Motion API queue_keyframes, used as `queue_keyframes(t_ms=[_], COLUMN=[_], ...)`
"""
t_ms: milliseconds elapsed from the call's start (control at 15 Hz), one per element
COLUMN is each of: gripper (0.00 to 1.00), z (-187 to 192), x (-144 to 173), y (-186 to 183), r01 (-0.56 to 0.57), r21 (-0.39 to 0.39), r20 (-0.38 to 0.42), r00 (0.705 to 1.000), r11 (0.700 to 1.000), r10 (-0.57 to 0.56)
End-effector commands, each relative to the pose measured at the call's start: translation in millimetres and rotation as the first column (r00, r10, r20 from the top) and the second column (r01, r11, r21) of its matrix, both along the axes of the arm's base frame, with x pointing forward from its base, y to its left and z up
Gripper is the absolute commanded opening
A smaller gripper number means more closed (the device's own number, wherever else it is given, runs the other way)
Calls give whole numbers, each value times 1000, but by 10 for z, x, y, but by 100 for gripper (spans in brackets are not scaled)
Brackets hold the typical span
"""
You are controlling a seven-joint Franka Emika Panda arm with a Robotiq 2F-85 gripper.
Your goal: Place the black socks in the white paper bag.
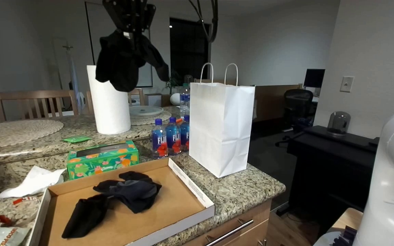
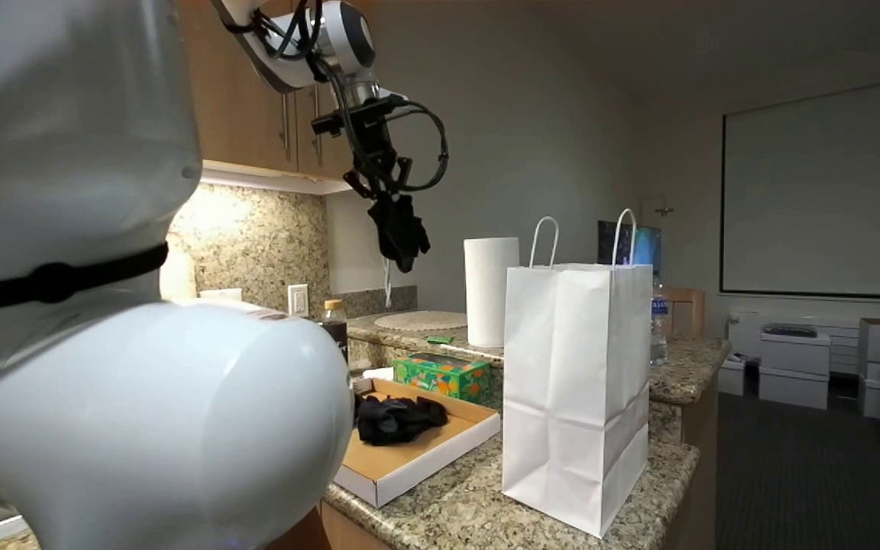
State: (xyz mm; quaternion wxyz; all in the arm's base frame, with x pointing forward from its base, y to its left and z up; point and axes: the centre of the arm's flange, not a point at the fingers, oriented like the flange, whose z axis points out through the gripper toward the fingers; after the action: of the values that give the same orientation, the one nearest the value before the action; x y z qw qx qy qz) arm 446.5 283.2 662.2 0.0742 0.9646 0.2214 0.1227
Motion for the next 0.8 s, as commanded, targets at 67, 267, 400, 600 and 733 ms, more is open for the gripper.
queue_keyframes(t_ms=[67,267,400,600,733], gripper=[10,10,10,10,10], z=[647,989,1187,1320,1286], x=[-85,-140,-127,-106,-50], y=[-434,-846,-1181,-1702,-2084], r01=[28,97,153,223,319], r21=[85,164,219,294,335], r20=[51,99,113,117,129], r00=[998,989,977,957,917], r11=[996,982,964,929,887], r10=[-33,-115,-181,-266,-378])
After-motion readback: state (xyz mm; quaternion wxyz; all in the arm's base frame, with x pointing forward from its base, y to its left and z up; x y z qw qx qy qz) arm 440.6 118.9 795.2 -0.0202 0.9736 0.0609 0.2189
